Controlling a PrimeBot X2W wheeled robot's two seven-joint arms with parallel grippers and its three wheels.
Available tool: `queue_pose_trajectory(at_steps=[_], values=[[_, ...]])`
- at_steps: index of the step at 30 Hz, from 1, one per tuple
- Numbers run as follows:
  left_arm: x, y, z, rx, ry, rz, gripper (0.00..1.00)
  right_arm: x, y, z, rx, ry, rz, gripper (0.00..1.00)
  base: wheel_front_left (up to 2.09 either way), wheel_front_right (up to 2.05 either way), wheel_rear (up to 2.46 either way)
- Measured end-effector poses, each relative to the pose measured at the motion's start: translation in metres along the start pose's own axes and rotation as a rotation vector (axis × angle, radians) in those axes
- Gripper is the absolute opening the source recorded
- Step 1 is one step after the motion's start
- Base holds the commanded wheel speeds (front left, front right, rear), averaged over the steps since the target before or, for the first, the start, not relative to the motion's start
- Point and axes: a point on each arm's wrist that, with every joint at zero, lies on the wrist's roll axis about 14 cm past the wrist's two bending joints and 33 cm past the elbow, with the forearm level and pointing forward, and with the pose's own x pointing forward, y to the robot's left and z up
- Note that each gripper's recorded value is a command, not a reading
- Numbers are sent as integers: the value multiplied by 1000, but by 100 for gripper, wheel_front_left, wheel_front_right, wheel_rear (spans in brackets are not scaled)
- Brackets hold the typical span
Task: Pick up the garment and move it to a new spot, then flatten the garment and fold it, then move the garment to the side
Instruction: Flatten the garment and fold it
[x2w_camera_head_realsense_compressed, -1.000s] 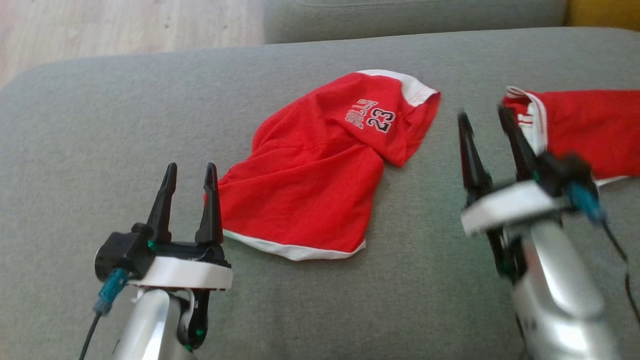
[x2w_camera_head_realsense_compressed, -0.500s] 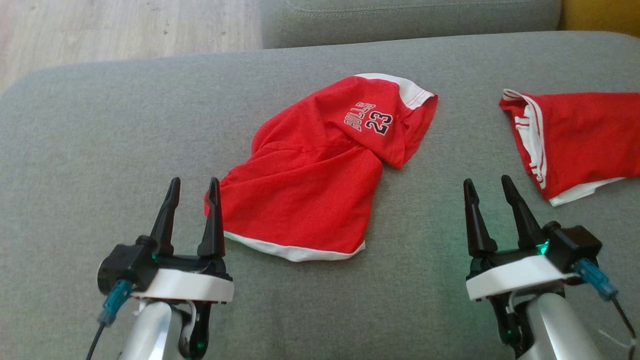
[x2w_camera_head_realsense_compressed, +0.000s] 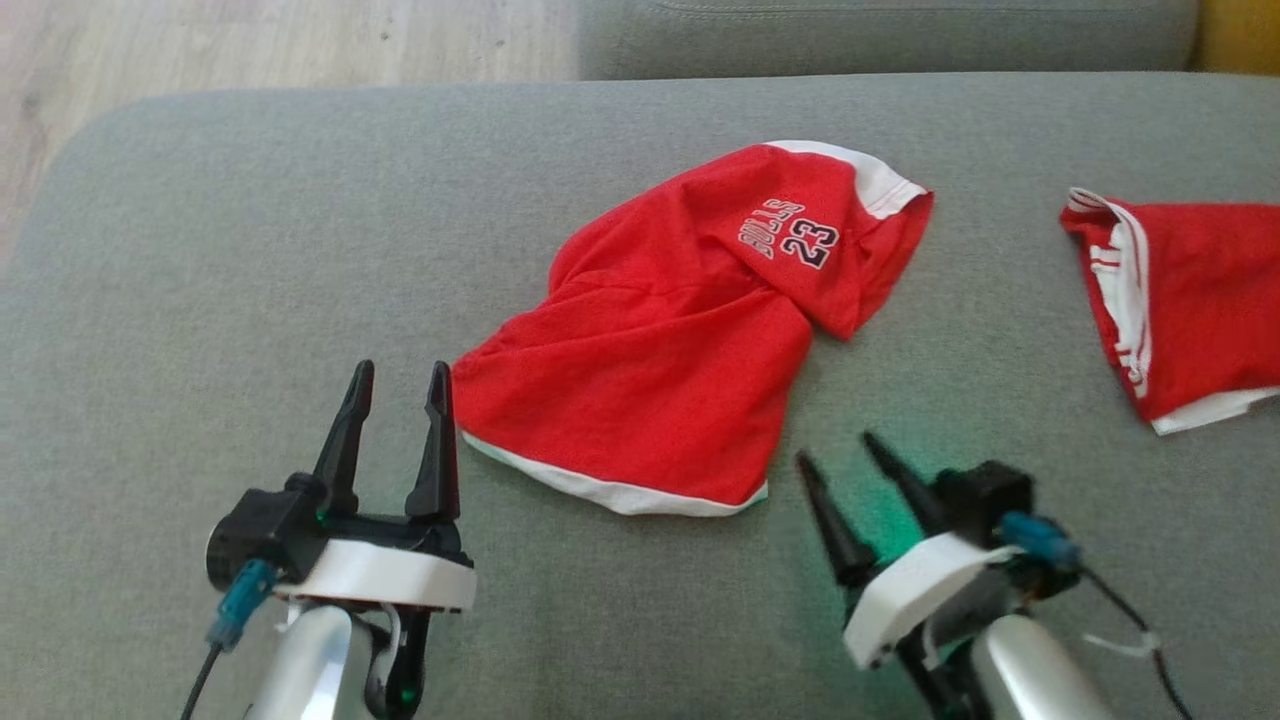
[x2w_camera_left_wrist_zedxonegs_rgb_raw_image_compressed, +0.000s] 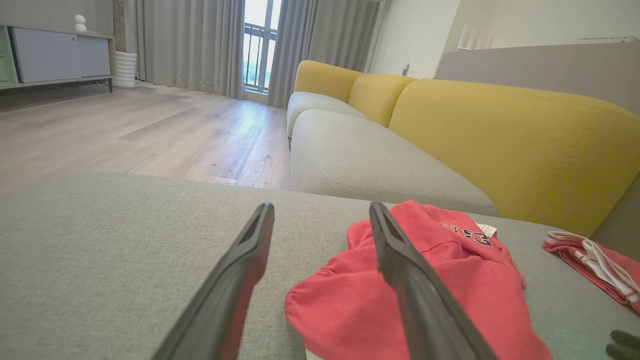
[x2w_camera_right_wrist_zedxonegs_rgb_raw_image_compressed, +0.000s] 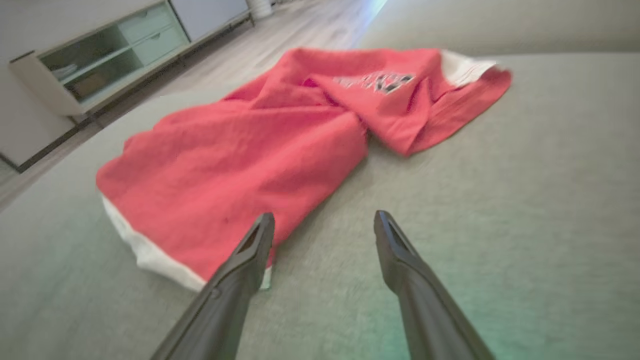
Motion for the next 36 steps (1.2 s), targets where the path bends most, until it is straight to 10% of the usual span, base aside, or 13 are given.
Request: queue_pose_trajectory(at_steps=[16, 17, 18, 19, 25, 36], values=[[-8, 18, -3, -2, 13, 53, 100, 25, 40, -49, -81, 251, 155, 100, 0, 0, 0], [-8, 19, -3, -1, 14, 55, 100, 27, 42, -49, -86, 253, 162, 80, 0, 0, 0], [-8, 19, -3, -1, 15, 57, 100, 29, 44, -48, -91, 253, 169, 21, 0, 0, 0], [-8, 20, -3, -1, 15, 59, 100, 30, 46, -48, -99, 255, 178, 0, 0, 0, 0], [-7, 18, -1, -1, 8, 53, 100, 32, 40, -44, -129, 248, 163, 0, 0, 0, 0], [0, -2, 8, -5, -21, -5, 100, 9, -77, 37, -243, 35, -196, 0, 0, 0, 0]])
